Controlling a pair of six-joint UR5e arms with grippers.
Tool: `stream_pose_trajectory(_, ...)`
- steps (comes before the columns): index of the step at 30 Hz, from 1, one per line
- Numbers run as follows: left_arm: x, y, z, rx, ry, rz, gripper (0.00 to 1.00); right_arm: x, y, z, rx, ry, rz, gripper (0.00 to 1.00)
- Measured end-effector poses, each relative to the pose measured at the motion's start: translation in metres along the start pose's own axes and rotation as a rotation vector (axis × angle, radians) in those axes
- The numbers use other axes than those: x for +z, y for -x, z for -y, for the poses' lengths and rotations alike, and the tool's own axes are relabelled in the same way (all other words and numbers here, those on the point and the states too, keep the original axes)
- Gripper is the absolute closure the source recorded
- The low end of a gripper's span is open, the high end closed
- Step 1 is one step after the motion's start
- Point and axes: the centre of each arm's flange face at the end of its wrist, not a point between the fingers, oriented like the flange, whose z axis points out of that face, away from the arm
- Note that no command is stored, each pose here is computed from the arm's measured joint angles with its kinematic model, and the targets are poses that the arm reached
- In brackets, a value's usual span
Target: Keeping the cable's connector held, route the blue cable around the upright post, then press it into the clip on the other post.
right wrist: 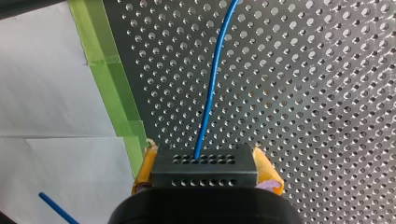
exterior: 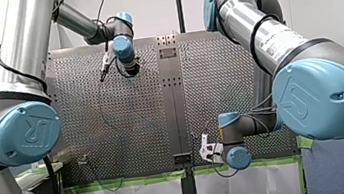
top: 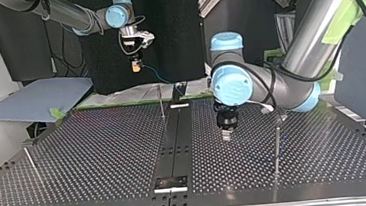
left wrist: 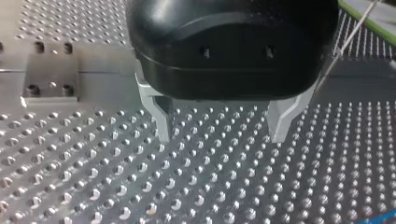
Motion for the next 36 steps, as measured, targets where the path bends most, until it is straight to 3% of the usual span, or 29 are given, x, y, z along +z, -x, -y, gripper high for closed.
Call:
stream_pose_trajectory(12, 0.024, -0.008, -0.027, 0.074, 0.105, -0.020, 0.02, 0.000, 0.000, 0.002, -0.003, -0.004, -0.005, 1.00)
stream_pose_trajectory(28, 0.045, -0.018, -0.029, 0.083, 0.089, 0.006, 0.02, 0.001, -0.001, 0.002, 0.000, -0.005, -0.011, 1.00)
stream_pose_trajectory(36, 0.063, -0.037, -0.019, 0.122, 0.085, -0.026, 0.02, 0.001, -0.001, 0.001, 0.001, -0.005, -0.014, 1.00)
